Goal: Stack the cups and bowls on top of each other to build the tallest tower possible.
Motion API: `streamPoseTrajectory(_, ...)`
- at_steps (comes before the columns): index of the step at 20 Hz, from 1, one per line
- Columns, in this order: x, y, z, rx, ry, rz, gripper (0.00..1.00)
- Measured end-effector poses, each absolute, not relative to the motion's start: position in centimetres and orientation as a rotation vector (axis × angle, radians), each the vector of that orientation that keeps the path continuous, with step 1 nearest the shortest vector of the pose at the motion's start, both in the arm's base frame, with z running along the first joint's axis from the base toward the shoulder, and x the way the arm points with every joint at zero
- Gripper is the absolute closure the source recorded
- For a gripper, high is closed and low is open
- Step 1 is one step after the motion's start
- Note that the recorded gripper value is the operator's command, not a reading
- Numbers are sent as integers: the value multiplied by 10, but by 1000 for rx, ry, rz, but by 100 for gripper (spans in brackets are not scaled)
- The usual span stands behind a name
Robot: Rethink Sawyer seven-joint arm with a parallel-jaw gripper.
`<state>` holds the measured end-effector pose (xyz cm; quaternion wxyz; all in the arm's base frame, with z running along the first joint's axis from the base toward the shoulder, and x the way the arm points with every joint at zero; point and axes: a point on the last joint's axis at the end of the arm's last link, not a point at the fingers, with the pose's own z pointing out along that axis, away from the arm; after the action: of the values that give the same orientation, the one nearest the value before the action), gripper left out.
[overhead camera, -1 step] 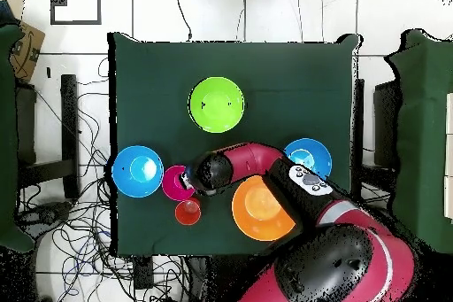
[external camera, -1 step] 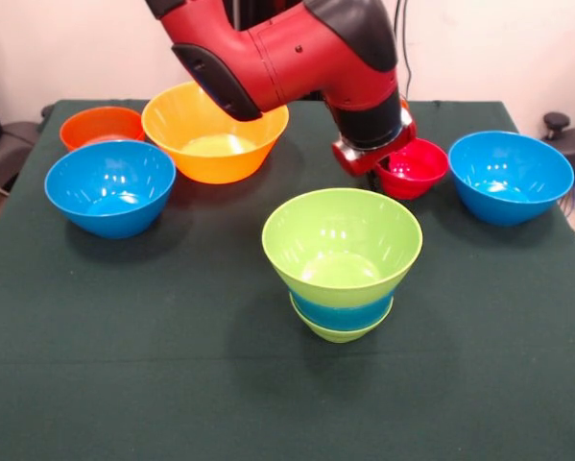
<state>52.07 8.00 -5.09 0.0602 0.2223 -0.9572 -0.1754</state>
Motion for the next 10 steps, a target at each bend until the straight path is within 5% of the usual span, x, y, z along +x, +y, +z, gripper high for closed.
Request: streamPoseTrajectory(10,538,42,-14,669,-2970,-431,100)
